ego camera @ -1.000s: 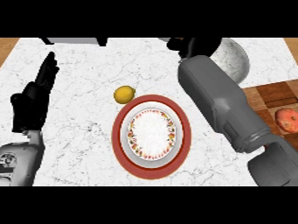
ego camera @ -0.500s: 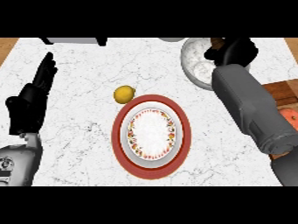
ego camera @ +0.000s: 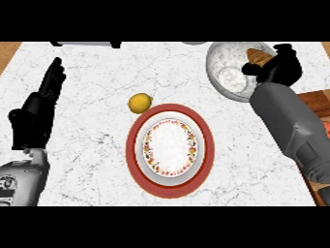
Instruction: Pick the croissant from the plate and place it in the bowl
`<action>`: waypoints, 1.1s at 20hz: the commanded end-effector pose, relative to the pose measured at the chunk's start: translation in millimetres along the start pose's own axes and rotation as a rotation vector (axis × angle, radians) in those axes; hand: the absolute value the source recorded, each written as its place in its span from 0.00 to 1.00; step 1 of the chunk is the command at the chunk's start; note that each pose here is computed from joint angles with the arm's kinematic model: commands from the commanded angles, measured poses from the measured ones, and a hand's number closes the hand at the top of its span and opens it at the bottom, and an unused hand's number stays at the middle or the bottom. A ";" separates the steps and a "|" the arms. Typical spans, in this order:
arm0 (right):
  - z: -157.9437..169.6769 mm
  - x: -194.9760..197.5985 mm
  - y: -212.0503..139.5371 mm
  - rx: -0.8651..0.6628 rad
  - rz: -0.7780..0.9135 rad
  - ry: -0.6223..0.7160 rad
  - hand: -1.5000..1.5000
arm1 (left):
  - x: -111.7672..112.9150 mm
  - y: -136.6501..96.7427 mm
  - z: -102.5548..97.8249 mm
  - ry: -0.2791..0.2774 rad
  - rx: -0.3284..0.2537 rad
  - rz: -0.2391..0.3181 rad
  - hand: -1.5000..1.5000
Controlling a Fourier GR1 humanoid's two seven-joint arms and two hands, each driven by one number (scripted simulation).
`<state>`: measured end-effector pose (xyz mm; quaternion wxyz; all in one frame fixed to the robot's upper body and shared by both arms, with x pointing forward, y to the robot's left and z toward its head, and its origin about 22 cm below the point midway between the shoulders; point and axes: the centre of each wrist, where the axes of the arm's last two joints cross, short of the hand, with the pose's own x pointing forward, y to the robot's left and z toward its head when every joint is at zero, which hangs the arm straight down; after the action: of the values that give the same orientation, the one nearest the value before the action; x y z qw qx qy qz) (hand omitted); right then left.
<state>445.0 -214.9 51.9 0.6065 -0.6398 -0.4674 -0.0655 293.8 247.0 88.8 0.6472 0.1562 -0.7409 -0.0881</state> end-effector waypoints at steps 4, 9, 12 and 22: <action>-7.4 -8.4 -9.1 0.031 -0.194 -0.042 0.00 | -0.5 -3.2 5.5 0.002 -0.007 0.016 0.50; -19.1 -12.4 -17.9 -0.026 -0.309 -0.058 0.00 | -1.3 11.4 -4.6 0.002 0.002 0.010 0.50; -19.4 -21.1 -18.6 -0.013 -0.354 -0.039 0.00 | -17.6 -7.6 8.2 0.022 -0.003 -0.002 0.50; 33.9 -61.7 -36.0 0.100 -0.566 -0.055 0.00 | -10.8 20.9 9.6 0.038 0.055 -0.025 0.50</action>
<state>391.4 -231.7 30.4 0.5833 -0.4878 -0.6225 -0.1853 288.0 268.6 77.2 0.6593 0.1757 -0.7273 -0.0738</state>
